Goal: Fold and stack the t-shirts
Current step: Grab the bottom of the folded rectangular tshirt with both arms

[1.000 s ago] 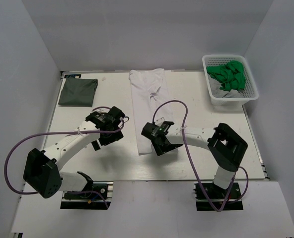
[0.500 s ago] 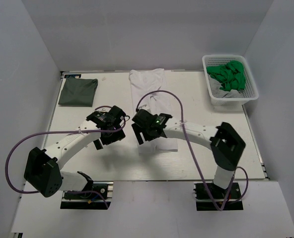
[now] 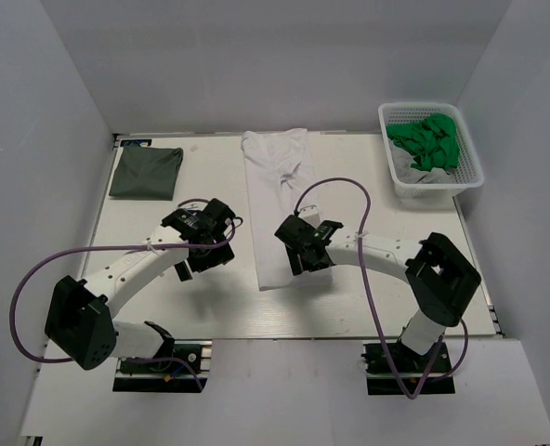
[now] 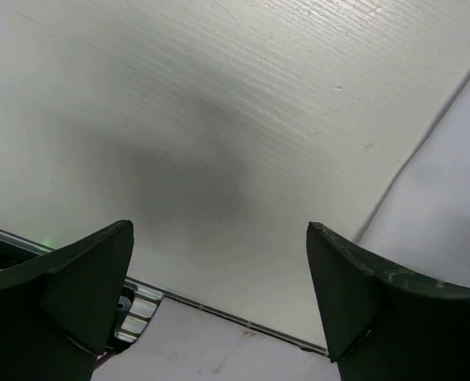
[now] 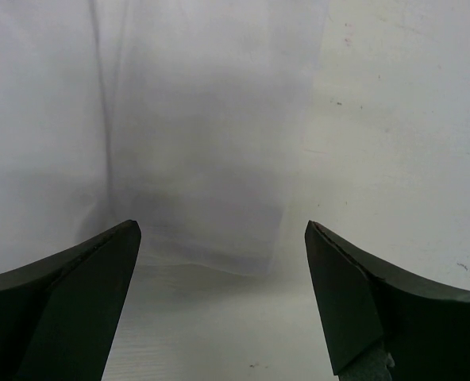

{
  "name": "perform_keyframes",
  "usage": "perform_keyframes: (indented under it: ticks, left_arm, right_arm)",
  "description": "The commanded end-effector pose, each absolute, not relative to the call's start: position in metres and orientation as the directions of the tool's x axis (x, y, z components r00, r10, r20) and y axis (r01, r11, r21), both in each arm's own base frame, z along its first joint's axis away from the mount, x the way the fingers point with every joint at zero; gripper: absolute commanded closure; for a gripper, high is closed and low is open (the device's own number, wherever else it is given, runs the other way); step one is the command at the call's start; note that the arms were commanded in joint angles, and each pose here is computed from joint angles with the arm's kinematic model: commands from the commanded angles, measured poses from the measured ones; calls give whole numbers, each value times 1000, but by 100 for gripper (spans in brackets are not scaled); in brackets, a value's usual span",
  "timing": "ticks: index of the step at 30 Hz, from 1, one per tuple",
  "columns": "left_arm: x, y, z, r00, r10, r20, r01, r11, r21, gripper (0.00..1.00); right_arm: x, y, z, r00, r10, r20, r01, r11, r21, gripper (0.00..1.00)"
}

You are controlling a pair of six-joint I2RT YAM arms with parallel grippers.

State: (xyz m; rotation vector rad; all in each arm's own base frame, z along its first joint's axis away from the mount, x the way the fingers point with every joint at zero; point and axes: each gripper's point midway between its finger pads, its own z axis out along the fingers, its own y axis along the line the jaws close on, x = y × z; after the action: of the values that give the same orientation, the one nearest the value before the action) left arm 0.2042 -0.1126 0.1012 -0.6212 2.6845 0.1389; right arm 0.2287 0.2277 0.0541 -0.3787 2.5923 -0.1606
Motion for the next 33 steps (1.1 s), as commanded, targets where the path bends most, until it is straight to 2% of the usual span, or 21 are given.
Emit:
perform_keyframes:
  ticks: [1, 6, 11, 15, 21, 24, 28, 33]
  left_arm:
    - [211, -117, 111, -824, -396, -405, -423, 906, -27, 0]
    - [213, -118, 112, -831, -386, -401, -415, 910, -15, 0]
    - [217, -125, 115, -831, -387, -399, -403, 914, -48, 0]
    - [218, -128, 115, -839, -374, -396, -384, 921, -55, 0]
    - [222, -138, 119, -844, -359, -399, -353, 931, -92, 0]
    - [225, -145, 117, -851, -354, -388, -336, 935, -116, 0]
    - [222, -158, 113, -874, -329, -357, -296, 944, -147, 0]
    - [222, -188, 103, -909, -295, -294, -221, 940, -260, 0]
  right_arm:
    - [226, 216, 40, -844, -301, -444, -221, 949, -224, 10]
    - [220, 214, 27, -860, -311, -404, -235, 945, -227, 10]
    - [228, 214, 57, -844, -284, -456, -202, 954, -222, 10]
    - [244, 227, 98, -793, -260, -551, -199, 965, -169, 10]
    - [244, 258, 108, -757, -293, -584, -326, 944, -52, 10]
    - [235, 267, 87, -780, -328, -533, -378, 925, -16, 10]
    - [225, 244, 54, -820, -359, -445, -354, 930, -98, 10]
    - [217, 218, 13, -854, -372, -364, -338, 928, -154, 10]
